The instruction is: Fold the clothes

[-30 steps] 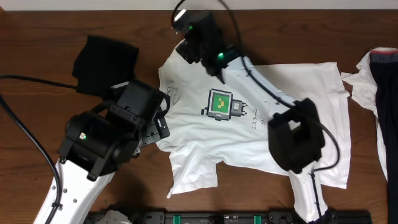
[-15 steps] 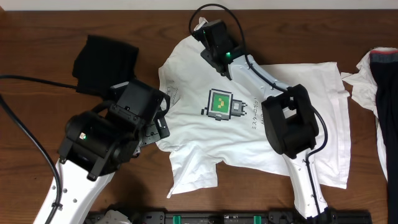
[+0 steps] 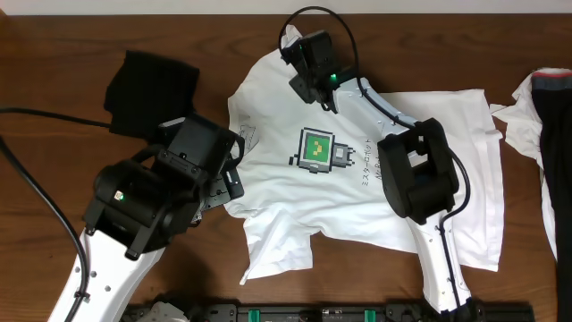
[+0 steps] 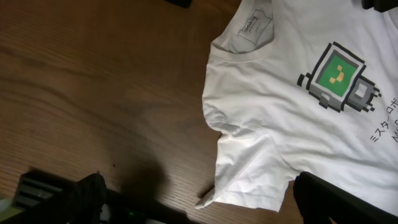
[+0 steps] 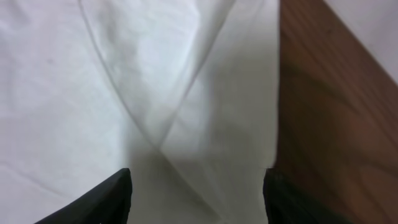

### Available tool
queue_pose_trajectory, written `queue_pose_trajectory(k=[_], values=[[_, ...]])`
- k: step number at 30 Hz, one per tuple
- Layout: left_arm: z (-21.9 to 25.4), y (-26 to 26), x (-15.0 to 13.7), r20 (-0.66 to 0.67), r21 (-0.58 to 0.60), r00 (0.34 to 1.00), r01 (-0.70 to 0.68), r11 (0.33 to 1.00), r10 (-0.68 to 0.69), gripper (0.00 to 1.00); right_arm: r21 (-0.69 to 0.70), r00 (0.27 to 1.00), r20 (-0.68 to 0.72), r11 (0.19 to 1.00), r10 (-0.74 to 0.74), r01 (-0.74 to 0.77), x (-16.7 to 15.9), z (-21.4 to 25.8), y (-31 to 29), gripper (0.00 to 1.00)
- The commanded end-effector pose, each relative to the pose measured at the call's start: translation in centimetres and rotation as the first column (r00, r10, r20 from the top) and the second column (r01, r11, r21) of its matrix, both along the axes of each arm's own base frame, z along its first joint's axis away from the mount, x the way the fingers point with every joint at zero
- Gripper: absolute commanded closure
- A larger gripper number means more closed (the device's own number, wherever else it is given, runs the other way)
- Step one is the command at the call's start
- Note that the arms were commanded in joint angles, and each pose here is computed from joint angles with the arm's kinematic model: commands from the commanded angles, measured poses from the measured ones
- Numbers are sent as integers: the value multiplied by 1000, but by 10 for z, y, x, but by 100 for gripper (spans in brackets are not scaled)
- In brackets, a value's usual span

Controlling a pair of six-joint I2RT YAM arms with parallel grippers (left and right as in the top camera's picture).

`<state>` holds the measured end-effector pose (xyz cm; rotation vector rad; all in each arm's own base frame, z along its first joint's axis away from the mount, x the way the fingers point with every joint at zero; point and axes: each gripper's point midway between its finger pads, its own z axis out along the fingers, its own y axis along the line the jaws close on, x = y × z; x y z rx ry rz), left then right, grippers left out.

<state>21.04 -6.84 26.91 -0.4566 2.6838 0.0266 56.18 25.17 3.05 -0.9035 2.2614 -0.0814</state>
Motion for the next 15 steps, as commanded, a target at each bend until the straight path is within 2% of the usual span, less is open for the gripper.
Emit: queue_pose_trajectory(k=[1, 5, 12, 15], values=[[-1, 5, 2, 4, 22, 1000, -17, 1000, 17, 2, 25, 999, -34, 1000, -2, 3, -2, -15, 2, 36], [-1, 5, 2, 4, 22, 1000, -17, 1000, 17, 2, 23, 999, -32, 1000, -12, 13, 1, -18, -2, 42], [-1, 5, 2, 4, 22, 1000, -17, 1000, 17, 2, 33, 1000, -9, 999, -24, 24, 8, -14, -7, 48], [-1, 5, 2, 4, 22, 1000, -17, 1000, 17, 2, 40, 1000, 3, 999, -29, 29, 12, -12, -9, 54]])
